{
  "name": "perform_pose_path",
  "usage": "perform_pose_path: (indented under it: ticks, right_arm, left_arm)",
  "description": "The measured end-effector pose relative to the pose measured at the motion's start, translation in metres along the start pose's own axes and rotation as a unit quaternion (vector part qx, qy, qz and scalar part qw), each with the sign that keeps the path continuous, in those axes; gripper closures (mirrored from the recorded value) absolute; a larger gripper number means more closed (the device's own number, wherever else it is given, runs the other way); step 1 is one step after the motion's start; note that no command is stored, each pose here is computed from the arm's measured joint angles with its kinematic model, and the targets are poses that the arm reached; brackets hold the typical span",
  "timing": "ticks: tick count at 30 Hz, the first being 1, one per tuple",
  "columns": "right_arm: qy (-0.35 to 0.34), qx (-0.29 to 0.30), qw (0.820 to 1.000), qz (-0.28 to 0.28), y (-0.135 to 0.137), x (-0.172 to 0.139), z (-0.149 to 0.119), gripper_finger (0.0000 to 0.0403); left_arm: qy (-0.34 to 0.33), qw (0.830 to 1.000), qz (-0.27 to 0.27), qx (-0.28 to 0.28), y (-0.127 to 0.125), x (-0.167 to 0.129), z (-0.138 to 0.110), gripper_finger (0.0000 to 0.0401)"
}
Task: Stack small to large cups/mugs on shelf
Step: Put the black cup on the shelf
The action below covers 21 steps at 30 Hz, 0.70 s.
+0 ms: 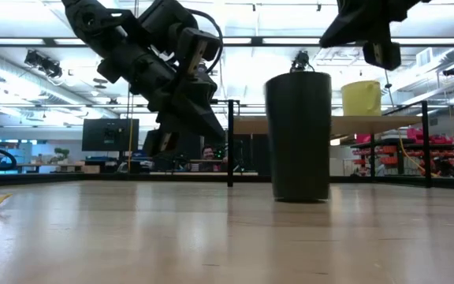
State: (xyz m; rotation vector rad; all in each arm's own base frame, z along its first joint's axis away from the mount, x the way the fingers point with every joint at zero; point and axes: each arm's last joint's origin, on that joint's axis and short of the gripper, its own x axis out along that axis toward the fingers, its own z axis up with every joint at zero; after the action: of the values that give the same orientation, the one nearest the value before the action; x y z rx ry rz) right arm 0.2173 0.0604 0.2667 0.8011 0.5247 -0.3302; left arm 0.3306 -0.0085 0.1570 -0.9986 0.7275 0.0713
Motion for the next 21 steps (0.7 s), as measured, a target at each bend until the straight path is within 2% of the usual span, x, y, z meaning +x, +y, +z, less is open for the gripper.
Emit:
perform_pose_path:
  ticks: [2, 5, 13, 17, 21]
  right_arm:
    - [-0.005, -0.008, 1.0, 0.003, 0.0, -0.003, 0.001, 0.0382]
    - [-0.004, 0.013, 1.0, 0.001, -0.001, -0.004, 0.001, 0.0386]
    - [0.042, 0.055, 0.998, 0.004, -0.002, -0.004, -0.002, 0.0393]
    - [0.062, 0.042, 0.997, -0.032, 0.004, -0.011, 0.004, 0.0389]
    - [0.091, -0.006, 0.991, -0.094, 0.018, -0.021, 0.02, 0.0384]
  left_arm:
    - [0.0, 1.0, -0.002, 0.001, -0.001, 0.0, 0.0, 0.0385]
    - [0.0, 1.0, -0.005, 0.002, -0.002, 0.001, -0.001, 0.0381]
    - [-0.002, 1.0, -0.013, 0.006, -0.004, 0.001, -0.002, 0.0381]
    - [-0.007, 1.0, -0.02, 0.008, -0.006, 0.001, -0.001, 0.0387]
    - [-0.01, 1.0, -0.025, 0.01, -0.007, 0.001, 0.0, 0.0384]
